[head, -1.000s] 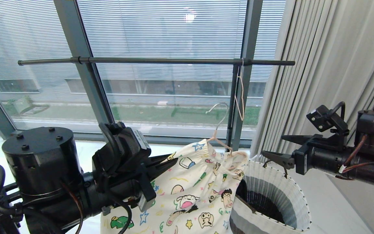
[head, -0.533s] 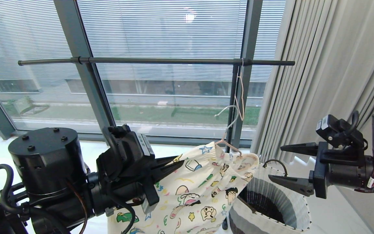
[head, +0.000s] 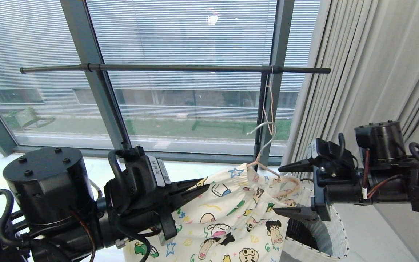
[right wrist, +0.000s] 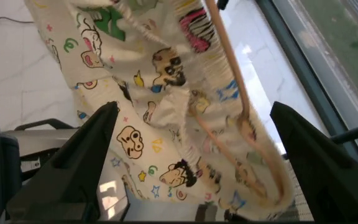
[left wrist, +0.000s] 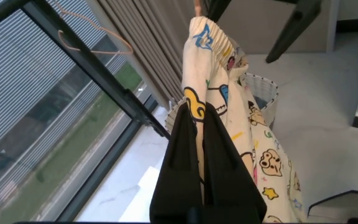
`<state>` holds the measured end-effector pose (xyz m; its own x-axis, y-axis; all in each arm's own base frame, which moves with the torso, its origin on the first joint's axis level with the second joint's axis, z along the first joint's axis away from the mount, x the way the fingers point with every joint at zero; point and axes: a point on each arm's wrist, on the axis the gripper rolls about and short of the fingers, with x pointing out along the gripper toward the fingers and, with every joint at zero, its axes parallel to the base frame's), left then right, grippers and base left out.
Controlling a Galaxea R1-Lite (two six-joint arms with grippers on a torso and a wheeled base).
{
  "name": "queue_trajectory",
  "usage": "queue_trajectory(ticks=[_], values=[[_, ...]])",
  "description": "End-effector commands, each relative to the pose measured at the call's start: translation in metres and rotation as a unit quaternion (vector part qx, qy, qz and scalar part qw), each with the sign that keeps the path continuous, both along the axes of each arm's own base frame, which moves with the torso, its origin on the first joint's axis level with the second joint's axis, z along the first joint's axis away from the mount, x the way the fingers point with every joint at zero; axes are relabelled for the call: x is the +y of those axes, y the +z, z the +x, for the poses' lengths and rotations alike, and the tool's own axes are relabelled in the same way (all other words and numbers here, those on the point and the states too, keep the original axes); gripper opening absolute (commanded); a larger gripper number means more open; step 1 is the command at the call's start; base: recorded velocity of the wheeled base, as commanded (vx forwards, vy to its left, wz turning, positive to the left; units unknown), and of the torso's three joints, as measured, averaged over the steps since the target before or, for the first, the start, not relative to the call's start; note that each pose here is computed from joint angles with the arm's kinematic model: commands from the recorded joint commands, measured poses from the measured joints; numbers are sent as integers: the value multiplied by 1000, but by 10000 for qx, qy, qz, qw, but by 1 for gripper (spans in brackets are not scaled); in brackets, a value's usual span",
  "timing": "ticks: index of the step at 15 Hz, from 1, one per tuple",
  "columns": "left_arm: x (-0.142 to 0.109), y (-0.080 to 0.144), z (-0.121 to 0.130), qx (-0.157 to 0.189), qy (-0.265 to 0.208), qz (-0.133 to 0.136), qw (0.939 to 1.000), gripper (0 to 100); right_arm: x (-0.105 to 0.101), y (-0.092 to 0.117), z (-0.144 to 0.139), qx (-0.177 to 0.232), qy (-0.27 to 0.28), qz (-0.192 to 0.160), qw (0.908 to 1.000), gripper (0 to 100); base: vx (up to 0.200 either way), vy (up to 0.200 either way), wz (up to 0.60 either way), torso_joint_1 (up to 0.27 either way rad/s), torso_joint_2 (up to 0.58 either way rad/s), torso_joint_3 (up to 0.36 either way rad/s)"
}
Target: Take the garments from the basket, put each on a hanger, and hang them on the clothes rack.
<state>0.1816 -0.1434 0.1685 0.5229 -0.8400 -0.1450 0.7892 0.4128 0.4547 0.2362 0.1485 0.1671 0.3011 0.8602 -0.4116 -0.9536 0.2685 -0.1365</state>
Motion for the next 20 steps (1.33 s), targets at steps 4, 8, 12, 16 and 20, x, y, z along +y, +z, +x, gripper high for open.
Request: queue_trajectory(ticks=[4,8,12,16,20], values=[[-3,-1,-9,-1,-169,16,9999,0,2,-10,26,98,-170,-68,9998,100,0,0,0,0,0,0],[-4,-1,-10,-12,-215,6,9998,0,-1,-8,31,65,-262,-49,9996,100,0,0,0,0,0,0],[-6,0,-10,-70,-237,16,9997,0,-10,0,36,5,-417,-29,9991,100,0,0,0,0,0,0],[-8,1,-10,-103,-288,35,9995,0,3,-7,28,-71,7,-286,9996,100,0,0,0,0,0,0],[-12,2,-12,-128,-381,23,9992,0,14,-20,25,203,189,-506,9983,100,0,0,0,0,0,0]])
